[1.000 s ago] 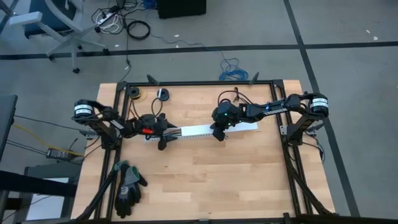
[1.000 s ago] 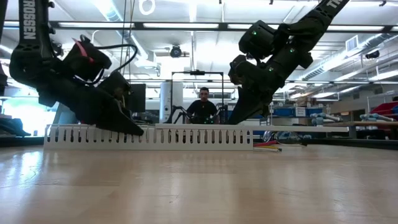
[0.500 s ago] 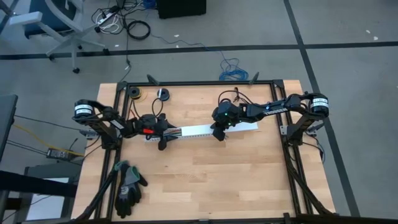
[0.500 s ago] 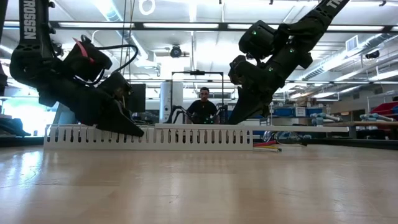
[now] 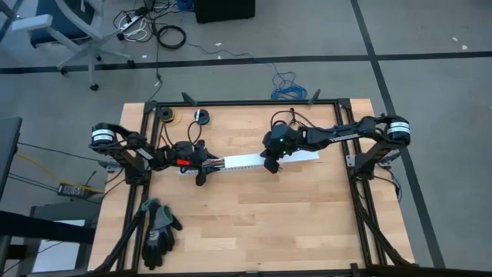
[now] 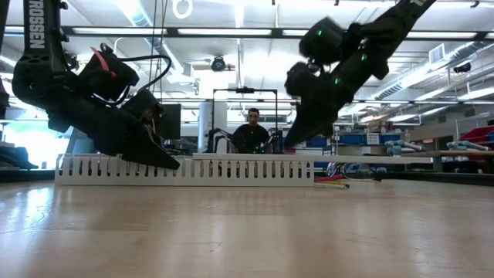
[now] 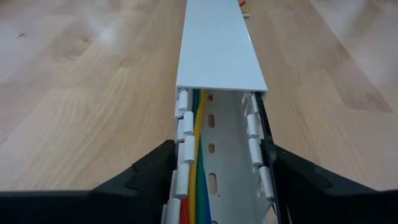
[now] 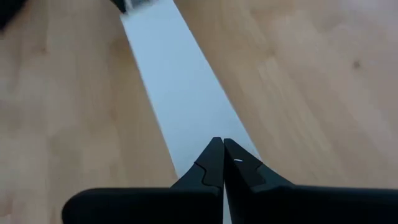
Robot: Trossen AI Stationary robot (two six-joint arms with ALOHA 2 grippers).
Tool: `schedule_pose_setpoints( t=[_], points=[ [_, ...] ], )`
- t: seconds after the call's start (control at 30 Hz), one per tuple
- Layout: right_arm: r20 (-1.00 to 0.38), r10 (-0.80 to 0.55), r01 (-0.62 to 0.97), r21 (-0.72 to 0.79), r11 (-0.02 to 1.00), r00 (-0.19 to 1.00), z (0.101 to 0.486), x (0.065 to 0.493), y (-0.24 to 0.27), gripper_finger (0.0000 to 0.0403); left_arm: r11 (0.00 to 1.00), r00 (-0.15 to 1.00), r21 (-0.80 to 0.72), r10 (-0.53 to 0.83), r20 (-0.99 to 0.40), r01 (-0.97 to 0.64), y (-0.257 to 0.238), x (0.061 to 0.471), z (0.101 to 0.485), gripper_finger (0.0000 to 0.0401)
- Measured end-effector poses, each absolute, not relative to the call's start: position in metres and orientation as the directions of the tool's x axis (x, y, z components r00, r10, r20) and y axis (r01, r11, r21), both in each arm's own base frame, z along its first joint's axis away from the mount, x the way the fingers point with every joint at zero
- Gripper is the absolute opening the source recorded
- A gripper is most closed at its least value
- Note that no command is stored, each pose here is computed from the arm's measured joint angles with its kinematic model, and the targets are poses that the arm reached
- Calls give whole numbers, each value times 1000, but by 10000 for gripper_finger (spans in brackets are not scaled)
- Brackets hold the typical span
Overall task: Ziptie cables
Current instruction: Close the cable duct
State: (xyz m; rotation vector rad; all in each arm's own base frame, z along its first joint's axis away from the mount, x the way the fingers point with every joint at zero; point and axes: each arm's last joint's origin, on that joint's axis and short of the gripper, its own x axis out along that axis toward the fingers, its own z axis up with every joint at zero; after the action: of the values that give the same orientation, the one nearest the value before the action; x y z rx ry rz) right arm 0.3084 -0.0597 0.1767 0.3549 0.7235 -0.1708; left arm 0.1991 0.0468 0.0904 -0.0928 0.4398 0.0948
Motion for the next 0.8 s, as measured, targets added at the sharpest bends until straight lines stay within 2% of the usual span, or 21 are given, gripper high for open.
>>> schedule_pose_setpoints(
  t=[0.17, 0.33, 0.47, 0.6, 0.8],
  points=[
    [-625, -31, 244, 260, 934, 780, 207, 295, -57, 0, 991, 900, -70, 73, -430, -114, 47, 199, 90, 226],
    [-738, -90, 359, 214, 908, 669, 218, 266, -53, 0, 991, 900, -71, 73, -430, -114, 47, 199, 90, 226],
    [-808, -108, 448, 205, 870, 580, 210, 255, -53, 0, 991, 900, -71, 73, -430, -114, 47, 199, 90, 226],
    [-832, -66, 455, 233, 860, 551, 188, 268, -54, 0, 991, 900, -71, 73, -430, -114, 47, 199, 90, 226],
    [-759, -13, 343, 278, 897, 651, 163, 305, -60, 0, 991, 900, -71, 74, -429, -115, 47, 198, 90, 226]
  ],
)
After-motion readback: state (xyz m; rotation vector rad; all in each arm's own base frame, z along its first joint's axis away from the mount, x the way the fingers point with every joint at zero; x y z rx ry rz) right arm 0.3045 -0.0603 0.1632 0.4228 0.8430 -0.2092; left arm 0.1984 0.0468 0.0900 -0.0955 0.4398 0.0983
